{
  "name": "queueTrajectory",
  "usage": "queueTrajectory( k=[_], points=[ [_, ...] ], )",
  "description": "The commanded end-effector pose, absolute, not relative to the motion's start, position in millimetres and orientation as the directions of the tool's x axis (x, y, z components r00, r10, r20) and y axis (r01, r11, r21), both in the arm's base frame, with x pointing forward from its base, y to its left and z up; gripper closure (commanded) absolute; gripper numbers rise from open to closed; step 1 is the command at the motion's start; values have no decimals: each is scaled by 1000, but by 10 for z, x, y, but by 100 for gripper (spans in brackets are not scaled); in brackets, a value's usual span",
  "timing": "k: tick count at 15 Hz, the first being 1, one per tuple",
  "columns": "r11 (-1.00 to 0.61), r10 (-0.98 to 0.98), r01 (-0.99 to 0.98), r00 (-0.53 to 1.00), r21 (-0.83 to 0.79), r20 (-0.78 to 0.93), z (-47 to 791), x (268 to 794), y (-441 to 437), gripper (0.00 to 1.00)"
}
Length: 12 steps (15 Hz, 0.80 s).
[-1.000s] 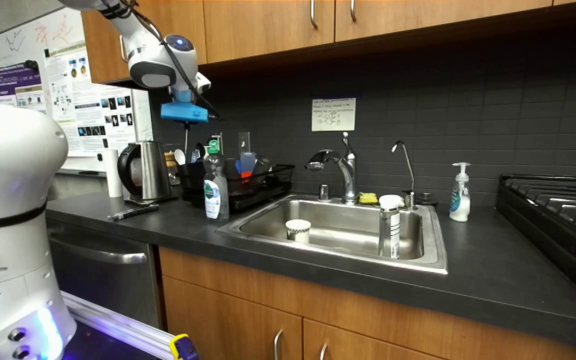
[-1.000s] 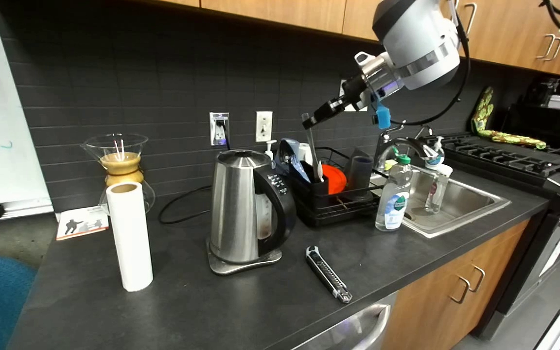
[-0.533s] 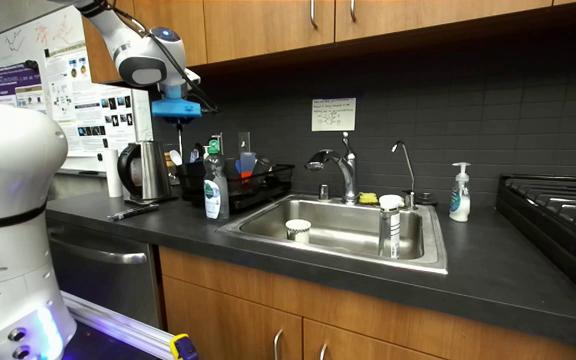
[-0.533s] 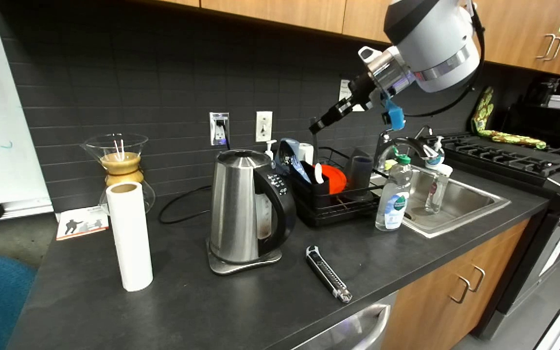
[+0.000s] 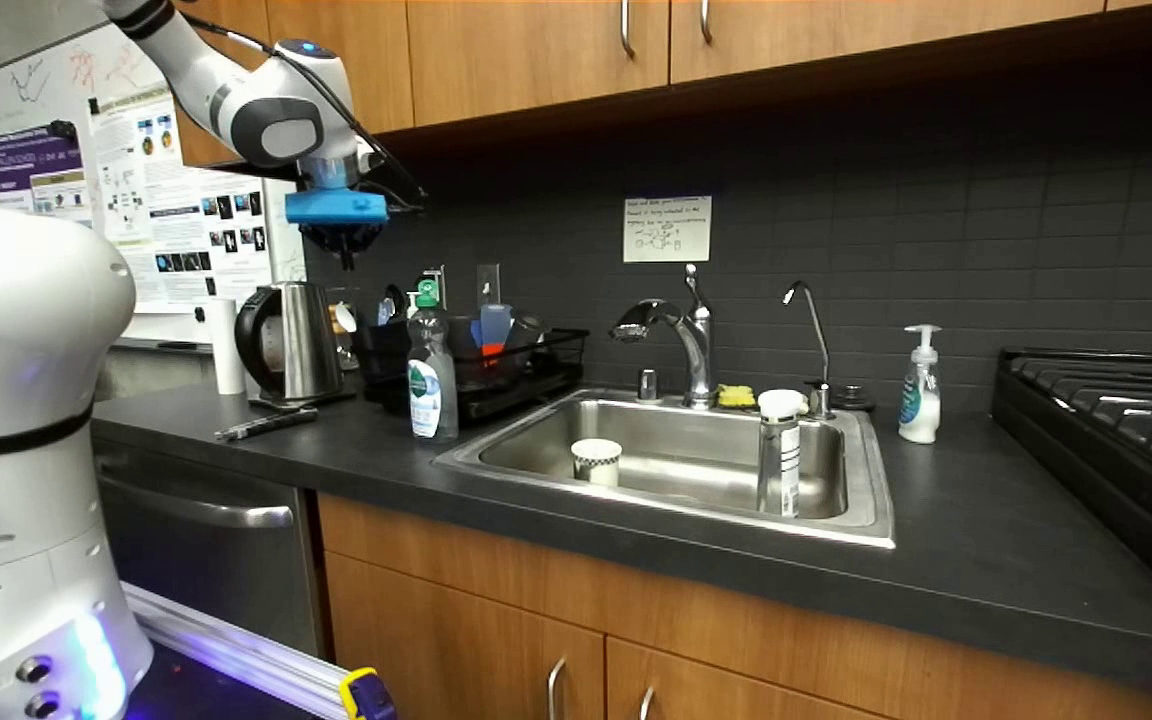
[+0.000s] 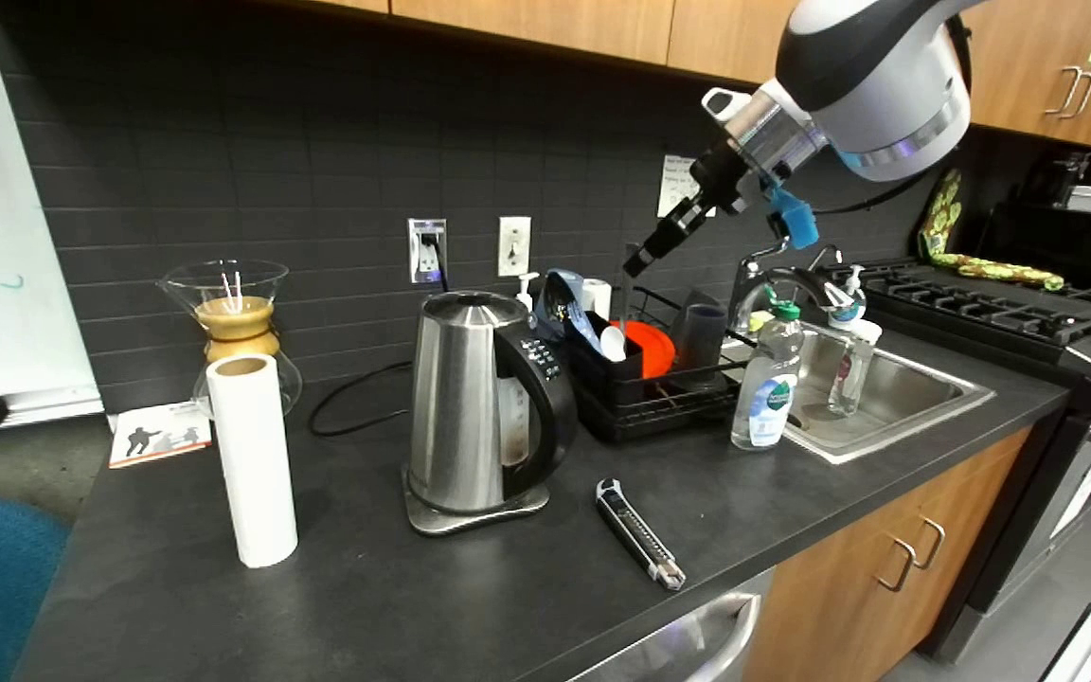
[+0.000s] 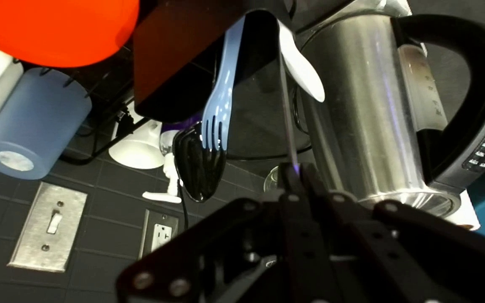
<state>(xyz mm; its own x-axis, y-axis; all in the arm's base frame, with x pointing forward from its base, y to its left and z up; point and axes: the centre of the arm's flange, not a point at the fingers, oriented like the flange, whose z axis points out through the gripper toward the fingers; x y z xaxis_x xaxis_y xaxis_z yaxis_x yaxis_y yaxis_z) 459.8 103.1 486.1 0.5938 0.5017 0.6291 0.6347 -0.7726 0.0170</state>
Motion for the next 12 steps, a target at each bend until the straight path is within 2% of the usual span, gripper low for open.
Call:
queueTrajectory(
  k=[1, 12],
  points=[
    [-775, 508, 631, 638, -15, 579, 4982, 4411, 1146, 99],
    [-828, 511, 560, 729, 32, 455, 5350, 4521, 1308, 99]
  ],
)
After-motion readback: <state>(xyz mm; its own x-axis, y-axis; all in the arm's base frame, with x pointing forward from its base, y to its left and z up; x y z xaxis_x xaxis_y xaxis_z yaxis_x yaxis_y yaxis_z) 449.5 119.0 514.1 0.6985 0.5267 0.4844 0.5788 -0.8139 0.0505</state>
